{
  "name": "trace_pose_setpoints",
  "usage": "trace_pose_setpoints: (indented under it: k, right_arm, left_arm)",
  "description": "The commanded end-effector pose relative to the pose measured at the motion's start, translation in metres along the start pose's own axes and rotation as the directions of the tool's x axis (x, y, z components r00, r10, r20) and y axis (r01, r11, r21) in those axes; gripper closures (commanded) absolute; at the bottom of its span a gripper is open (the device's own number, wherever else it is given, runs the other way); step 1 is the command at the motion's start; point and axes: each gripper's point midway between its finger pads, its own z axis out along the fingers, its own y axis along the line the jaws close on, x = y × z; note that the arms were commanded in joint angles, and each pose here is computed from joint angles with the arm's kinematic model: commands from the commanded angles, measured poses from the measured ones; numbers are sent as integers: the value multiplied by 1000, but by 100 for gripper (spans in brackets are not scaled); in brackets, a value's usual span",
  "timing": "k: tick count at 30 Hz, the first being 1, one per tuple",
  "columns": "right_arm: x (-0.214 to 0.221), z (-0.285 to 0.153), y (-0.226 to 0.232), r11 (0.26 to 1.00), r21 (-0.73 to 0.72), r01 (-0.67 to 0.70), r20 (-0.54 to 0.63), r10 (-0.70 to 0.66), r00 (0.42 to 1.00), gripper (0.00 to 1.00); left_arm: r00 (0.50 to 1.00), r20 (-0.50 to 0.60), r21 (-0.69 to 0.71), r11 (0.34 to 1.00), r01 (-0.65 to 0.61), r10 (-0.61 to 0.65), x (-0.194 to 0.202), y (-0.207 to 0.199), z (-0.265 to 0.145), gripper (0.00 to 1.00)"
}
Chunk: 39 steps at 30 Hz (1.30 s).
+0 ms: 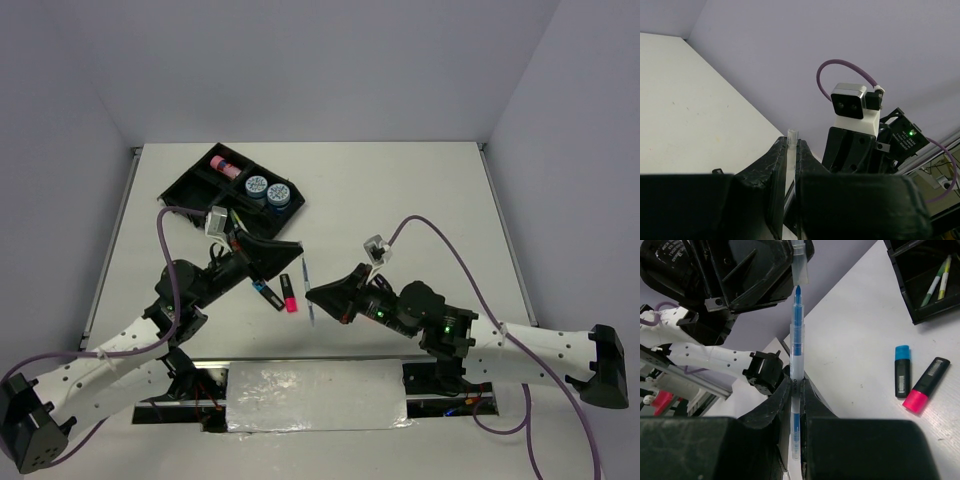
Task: Sort the stationery into containers
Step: Close the pen cap on the pen.
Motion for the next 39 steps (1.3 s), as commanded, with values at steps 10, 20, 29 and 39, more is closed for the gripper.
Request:
trace_pose_setpoints:
  k: [10, 20, 29, 39]
  right_arm:
    - [-41, 1, 29, 999, -50, 20, 103, -15, 995, 100]
    - [-63, 9, 30, 997, 15, 76, 137, -78, 988, 100]
    - [-70, 13, 28, 992, 47, 116, 146, -122, 982, 100]
    - [-125, 15, 56, 980, 42, 192, 246, -196, 949, 100]
  left_arm:
    - [1000, 25, 92, 996, -10, 7, -10, -22, 4, 100]
    - [999, 2, 105, 994, 42, -42, -1, -21, -1, 100]
    - [1000, 15, 99, 995, 24, -26, -9, -27, -4, 100]
    - [996, -82, 86, 996, -14, 21, 16, -14, -4, 98]
